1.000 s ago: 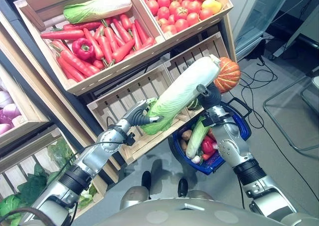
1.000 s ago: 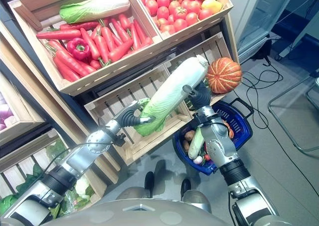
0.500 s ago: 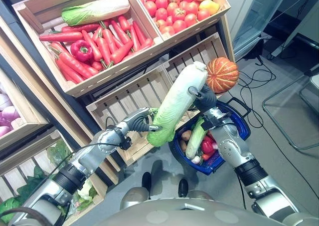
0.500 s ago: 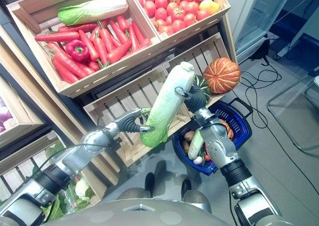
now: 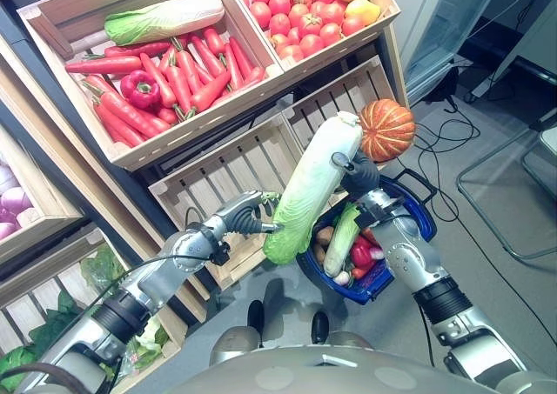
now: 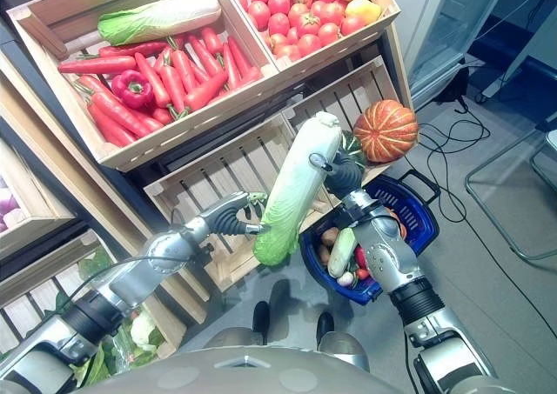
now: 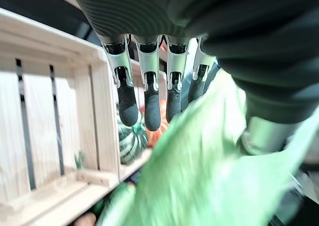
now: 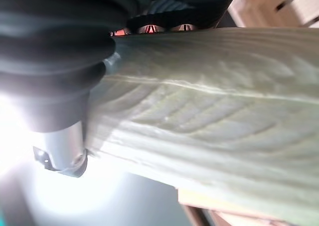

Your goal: Pick up fruits and vegetables into the basket

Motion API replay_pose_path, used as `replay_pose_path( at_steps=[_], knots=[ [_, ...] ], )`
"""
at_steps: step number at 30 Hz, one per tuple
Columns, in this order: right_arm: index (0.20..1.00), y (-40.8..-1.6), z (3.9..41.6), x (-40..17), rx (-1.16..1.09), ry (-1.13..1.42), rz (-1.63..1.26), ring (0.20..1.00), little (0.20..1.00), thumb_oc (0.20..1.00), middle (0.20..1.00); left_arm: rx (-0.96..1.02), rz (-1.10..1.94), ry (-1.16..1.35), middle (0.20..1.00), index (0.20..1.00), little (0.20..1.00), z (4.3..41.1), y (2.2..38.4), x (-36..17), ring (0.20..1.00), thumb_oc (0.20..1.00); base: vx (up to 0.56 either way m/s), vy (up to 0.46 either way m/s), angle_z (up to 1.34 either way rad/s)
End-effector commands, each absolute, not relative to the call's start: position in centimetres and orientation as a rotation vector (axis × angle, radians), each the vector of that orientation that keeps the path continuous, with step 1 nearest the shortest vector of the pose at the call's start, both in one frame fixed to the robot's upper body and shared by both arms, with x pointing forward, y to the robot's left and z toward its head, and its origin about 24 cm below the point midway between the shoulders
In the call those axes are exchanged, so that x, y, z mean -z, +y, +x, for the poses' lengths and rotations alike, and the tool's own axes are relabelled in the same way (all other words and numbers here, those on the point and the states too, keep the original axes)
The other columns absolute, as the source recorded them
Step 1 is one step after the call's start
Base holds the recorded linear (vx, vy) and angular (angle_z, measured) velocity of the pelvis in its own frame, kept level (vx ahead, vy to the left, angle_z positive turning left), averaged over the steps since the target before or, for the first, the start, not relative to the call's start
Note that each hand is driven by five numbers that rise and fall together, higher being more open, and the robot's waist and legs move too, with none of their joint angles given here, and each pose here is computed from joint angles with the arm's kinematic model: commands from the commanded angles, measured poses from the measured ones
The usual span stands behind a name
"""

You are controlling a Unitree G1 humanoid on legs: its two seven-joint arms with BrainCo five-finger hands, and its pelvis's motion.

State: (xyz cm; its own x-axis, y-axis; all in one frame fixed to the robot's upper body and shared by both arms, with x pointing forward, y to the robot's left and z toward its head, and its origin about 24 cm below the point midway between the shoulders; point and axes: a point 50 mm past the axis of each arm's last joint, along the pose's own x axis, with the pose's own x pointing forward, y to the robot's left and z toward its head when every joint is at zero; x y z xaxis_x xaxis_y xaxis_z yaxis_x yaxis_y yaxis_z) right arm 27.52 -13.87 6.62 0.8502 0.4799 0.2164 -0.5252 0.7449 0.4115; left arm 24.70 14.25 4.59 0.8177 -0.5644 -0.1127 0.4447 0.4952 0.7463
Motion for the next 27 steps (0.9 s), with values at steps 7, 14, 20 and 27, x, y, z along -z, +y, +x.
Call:
replay_pose_path(
  at_steps=[7,14,20,27],
  knots=[
    [0.200,-19.4,27.8,-6.1,0.003,-0.220,0.560,0.200,0.200,0.200,0.200,0.219,0.915,-0.158,1.000,1.000,1.000,26.2,19.3,-5.6,1.000,1.000,0.01,0.000,-0.05],
    [0.200,-23.5,30.2,-8.6,0.281,-0.350,0.541,0.200,0.200,0.200,0.200,0.057,0.895,-0.247,1.000,1.000,1.000,28.3,19.9,-7.9,1.000,1.000,-0.18,-0.024,-0.04],
    [0.200,-27.0,31.2,-11.8,0.527,-0.467,0.481,0.200,0.200,0.200,0.200,0.007,0.841,-0.399,1.000,1.000,1.000,29.4,18.7,-10.9,1.000,1.000,-0.16,-0.053,0.02],
    [0.200,-29.7,32.8,-14.8,0.735,-0.533,0.486,0.200,0.200,0.200,0.200,0.061,0.782,-0.522,1.000,1.000,1.000,30.6,15.8,-13.1,1.000,1.000,-0.10,-0.036,0.12]
  ],
)
